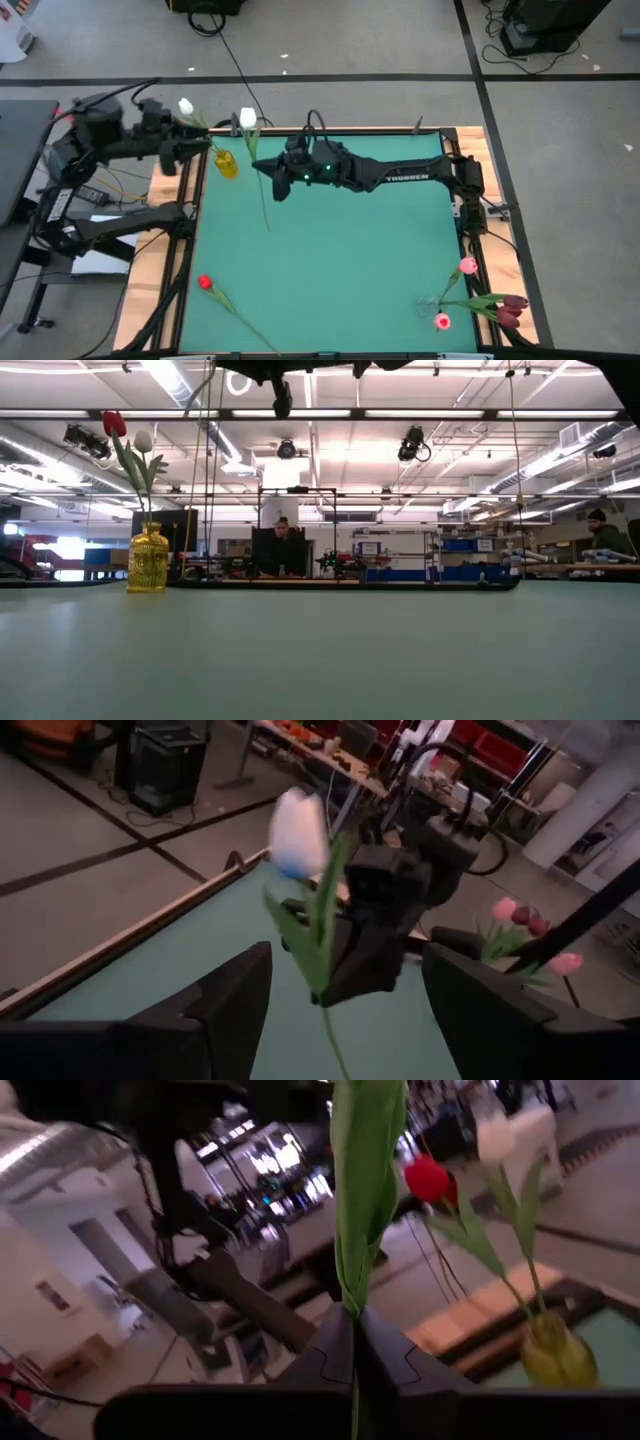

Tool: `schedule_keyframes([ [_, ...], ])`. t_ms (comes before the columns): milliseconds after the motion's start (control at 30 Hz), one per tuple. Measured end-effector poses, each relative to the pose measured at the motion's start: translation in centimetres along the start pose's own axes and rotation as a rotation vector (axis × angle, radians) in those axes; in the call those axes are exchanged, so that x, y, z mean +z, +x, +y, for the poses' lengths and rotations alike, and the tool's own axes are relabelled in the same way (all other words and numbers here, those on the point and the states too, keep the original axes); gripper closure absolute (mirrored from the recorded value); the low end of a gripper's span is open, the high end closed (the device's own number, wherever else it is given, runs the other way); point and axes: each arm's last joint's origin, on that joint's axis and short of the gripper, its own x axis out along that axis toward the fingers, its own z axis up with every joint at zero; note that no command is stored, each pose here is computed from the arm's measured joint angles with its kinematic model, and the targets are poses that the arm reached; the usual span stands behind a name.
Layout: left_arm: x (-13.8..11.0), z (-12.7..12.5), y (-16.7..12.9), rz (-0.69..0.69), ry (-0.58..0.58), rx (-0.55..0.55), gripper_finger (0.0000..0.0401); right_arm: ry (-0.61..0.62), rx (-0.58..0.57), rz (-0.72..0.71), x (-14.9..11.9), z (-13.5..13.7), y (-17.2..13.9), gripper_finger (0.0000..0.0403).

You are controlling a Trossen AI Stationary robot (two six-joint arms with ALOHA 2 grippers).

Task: Sort flowers into vase by color
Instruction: Put the white tulip in the yellow vase

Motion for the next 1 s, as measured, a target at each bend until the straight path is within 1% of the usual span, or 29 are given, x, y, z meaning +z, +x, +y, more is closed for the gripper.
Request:
schedule_keyframes([
  [100,0.7,0.6,2.0,0.023,-0.007,0.005,0.0136,-0.010,0.026,-0.038,0.9,-0.5,0.0,0.0396],
  [200,1.3,1.1,4.3,0.050,0.003,0.000,0.0136,-0.011,0.020,-0.068,1.6,-1.3,0.0,0.0396],
  [300,1.8,1.6,6.4,0.060,0.014,0.041,0.0136,-0.011,-0.024,-0.106,2.3,-2.4,0.0,0.0396],
  [400,2.0,2.0,8.2,0.072,0.026,0.080,0.0136,-0.015,-0.034,-0.126,3.1,-3.4,0.0,0.0396],
  [500,2.0,2.5,10.1,0.100,0.031,0.121,0.0136,-0.030,-0.017,-0.132,3.8,-4.3,-0.1,0.0396],
  [567,2.0,2.8,11.3,0.112,0.030,0.126,0.0136,-0.042,0.008,-0.132,4.3,-4.9,-0.2,0.0396],
  [733,2.5,3.5,13.6,0.093,0.036,0.143,0.0140,-0.069,0.059,-0.121,5.2,-6.2,-0.4,0.0396],
  [800,2.7,3.7,14.1,0.073,0.053,0.152,0.0156,-0.077,0.072,-0.115,5.5,-6.6,-0.4,0.0396],
  [867,2.9,3.6,14.1,0.047,0.075,0.153,0.0187,-0.080,0.083,-0.116,5.8,-7.0,-0.5,0.0396],
  [933,3.1,3.5,14.1,0.028,0.087,0.150,0.0231,-0.084,0.095,-0.118,6.1,-7.4,-0.6,0.0396],
  [1000,3.2,3.5,14.1,0.022,0.108,0.148,0.0285,-0.085,0.100,-0.118,6.4,-7.9,-0.7,0.0396],
])
